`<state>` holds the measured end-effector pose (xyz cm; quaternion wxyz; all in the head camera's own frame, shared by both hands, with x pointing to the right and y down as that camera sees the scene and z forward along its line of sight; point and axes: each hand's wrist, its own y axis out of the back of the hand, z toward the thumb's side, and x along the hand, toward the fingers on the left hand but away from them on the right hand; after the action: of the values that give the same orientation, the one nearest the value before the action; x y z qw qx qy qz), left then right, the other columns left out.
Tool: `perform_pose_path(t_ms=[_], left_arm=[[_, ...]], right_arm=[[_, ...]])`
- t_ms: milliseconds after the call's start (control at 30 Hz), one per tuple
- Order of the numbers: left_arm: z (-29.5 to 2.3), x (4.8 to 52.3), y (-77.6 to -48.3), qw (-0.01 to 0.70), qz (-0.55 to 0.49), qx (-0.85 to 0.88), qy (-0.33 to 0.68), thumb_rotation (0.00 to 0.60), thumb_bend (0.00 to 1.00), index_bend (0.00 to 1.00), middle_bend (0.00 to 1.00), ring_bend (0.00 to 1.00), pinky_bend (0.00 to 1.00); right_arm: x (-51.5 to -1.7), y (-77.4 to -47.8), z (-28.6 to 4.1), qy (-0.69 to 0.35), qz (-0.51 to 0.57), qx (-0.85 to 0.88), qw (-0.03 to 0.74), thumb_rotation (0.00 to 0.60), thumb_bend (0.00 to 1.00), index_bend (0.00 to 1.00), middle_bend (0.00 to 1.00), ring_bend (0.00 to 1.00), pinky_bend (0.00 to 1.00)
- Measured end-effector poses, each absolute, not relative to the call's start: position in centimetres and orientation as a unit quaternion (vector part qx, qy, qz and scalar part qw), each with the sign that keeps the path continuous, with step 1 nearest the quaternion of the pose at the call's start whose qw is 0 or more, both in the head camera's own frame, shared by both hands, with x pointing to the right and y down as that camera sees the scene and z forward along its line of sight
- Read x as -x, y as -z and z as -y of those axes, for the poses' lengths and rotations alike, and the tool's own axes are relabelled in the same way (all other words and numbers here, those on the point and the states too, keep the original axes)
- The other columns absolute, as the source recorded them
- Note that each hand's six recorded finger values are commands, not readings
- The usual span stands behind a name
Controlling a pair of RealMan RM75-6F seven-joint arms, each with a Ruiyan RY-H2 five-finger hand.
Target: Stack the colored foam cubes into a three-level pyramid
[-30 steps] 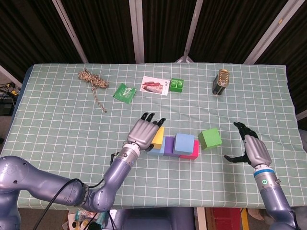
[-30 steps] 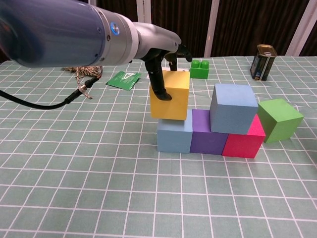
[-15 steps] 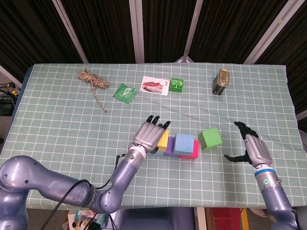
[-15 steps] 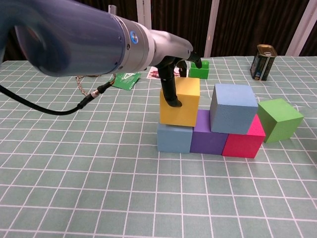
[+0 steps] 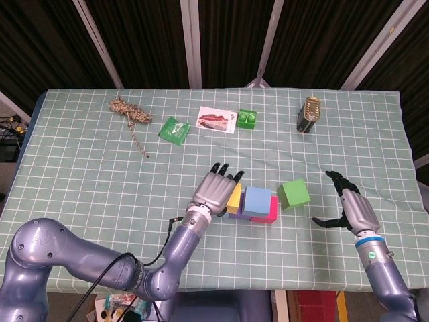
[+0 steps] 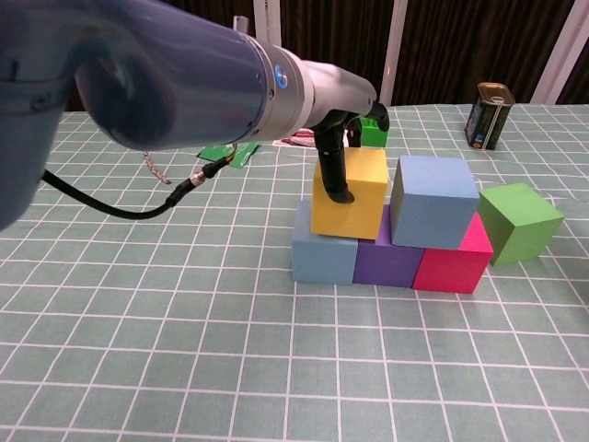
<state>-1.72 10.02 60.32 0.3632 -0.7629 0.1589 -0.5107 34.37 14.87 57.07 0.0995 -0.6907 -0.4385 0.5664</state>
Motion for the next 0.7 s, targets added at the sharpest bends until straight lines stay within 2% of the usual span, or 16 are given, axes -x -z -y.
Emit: perform_pose_path(t_ms=[700], left_arm=[[-10.22,1.1,-60.38,0.363,-0.159,0.762,0.513,0.6,0.43,0.01,0.29,0.0,0.0]], right_arm=[[-34.39,-57.06,-14.91,-0.565,0.438,0.693,0.096,0.6,0.17,0.0,0.0,0.0,0.0]])
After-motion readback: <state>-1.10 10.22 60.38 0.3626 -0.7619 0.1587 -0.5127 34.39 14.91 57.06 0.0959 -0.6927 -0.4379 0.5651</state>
